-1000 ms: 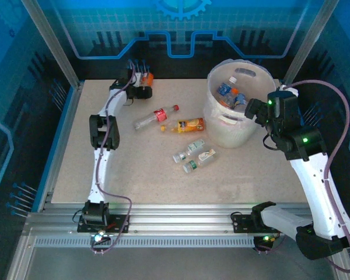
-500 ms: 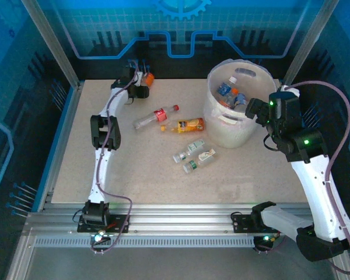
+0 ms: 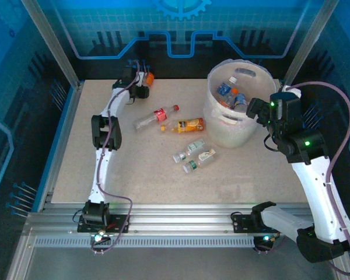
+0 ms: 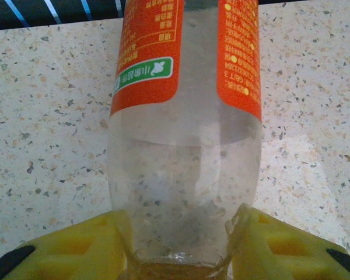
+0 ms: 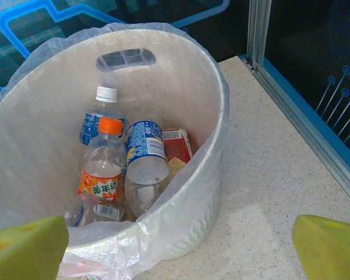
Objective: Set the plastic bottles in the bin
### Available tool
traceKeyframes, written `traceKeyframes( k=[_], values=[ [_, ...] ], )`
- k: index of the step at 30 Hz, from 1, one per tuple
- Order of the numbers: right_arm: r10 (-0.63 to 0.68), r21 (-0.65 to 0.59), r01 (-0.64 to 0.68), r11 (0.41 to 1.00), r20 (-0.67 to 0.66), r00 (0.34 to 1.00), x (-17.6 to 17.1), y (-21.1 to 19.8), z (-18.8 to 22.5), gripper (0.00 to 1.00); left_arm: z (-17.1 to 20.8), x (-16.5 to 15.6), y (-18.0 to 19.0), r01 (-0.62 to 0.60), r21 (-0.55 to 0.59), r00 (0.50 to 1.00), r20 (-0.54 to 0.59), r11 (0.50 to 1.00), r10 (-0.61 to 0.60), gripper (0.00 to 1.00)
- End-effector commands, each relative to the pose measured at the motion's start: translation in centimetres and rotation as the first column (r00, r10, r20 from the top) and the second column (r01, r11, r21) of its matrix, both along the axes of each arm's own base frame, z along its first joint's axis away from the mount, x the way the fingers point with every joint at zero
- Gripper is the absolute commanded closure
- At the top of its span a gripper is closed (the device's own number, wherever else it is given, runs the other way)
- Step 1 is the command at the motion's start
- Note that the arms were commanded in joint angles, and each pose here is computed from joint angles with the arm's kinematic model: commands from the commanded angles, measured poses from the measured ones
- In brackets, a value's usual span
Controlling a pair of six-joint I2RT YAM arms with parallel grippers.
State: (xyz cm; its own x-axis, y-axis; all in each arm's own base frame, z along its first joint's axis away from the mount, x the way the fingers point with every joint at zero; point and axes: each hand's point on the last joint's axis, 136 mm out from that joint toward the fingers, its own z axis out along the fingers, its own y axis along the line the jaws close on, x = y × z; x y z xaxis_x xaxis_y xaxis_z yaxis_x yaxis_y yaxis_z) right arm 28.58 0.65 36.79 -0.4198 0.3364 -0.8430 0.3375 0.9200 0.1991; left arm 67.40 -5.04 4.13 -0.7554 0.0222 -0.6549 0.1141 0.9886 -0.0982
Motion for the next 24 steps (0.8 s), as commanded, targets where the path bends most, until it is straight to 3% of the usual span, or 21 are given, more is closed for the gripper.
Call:
traceKeyframes(
  k=[1, 6, 15, 24],
  values=[
    [-0.002, 0.012, 0.002, 1.000, 0.026, 1.000, -0.1, 0.2, 0.3, 0.00, 2.2, -0.7, -0.3, -0.003, 0.011, 1.000, 0.007, 1.000, 0.003, 0.77],
    [0.006, 0.018, -0.007, 1.000, 0.025, 1.000, 0.0, 0.4, 0.2, 0.00, 4.2, -1.2, -0.3, -0.024, -0.008, 0.999, 0.032, 1.000, 0.024, 0.87],
    [0.017, 0.028, -0.018, 0.999, 0.033, 0.999, 0.0, 0.6, 0.0, 0.00, 7.1, -3.5, -0.1, -0.069, -0.049, 0.996, 0.054, 0.996, 0.072, 0.94],
    [0.052, 0.030, -0.053, 0.998, 0.028, 0.998, 0.3, 1.2, -0.3, 0.00, 12.0, -6.0, -0.4, -0.097, -0.131, 0.981, 0.156, 0.987, 0.117, 0.98]
  ],
)
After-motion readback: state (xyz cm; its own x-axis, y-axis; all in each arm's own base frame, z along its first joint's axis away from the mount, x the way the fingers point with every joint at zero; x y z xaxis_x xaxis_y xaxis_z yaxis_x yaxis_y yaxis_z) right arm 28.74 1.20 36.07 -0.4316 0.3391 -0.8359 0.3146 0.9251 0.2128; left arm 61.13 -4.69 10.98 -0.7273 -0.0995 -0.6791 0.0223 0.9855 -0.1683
